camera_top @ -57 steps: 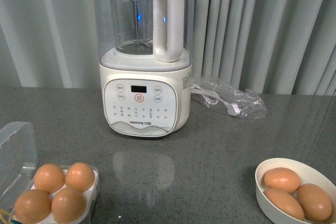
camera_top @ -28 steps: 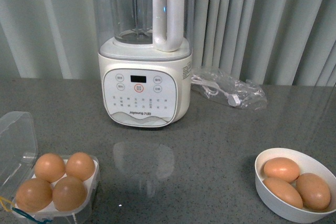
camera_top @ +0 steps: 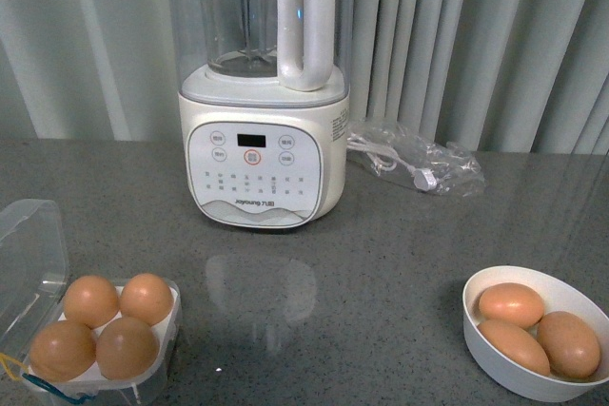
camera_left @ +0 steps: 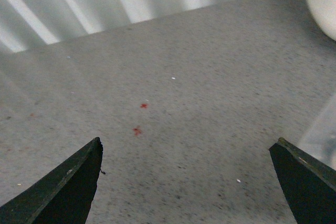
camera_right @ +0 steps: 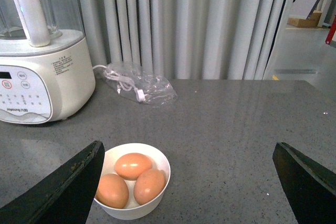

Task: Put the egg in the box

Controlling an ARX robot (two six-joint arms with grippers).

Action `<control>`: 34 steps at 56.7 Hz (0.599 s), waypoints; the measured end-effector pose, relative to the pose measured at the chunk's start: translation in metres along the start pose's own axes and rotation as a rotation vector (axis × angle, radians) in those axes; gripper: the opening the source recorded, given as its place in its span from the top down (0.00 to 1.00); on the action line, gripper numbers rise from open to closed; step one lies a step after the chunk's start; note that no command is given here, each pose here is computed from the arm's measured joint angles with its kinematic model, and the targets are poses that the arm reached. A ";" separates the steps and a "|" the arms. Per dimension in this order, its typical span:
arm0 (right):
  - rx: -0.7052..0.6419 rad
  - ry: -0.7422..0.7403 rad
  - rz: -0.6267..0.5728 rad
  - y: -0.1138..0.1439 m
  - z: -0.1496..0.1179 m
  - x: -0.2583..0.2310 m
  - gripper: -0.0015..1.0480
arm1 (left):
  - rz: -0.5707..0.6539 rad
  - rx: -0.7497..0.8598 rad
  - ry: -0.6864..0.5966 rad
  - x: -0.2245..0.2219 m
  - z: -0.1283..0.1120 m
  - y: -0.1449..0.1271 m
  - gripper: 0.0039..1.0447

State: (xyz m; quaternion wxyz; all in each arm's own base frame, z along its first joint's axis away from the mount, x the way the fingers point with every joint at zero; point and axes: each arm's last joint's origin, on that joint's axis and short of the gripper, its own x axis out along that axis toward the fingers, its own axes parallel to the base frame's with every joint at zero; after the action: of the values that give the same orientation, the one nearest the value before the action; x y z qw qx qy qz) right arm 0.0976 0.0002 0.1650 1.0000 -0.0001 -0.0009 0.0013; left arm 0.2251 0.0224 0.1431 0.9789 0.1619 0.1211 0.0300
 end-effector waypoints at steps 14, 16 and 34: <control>0.000 0.000 0.000 0.000 0.000 0.000 0.07 | -0.195 -0.067 -0.026 -0.018 0.016 -0.026 0.06; 0.000 0.000 0.000 0.000 0.000 0.000 0.07 | -0.195 -0.086 -0.021 -0.019 0.017 -0.026 0.06; 0.000 0.000 0.000 0.000 0.000 0.000 0.07 | -0.085 -0.495 0.064 -0.027 0.037 0.015 0.06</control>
State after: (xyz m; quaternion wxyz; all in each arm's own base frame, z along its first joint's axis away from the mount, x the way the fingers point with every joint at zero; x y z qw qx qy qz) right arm 0.0976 0.0002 0.1650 1.0000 -0.0001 -0.0009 0.0013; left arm 0.2076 0.0222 0.1885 0.9848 -0.0891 0.1475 0.0226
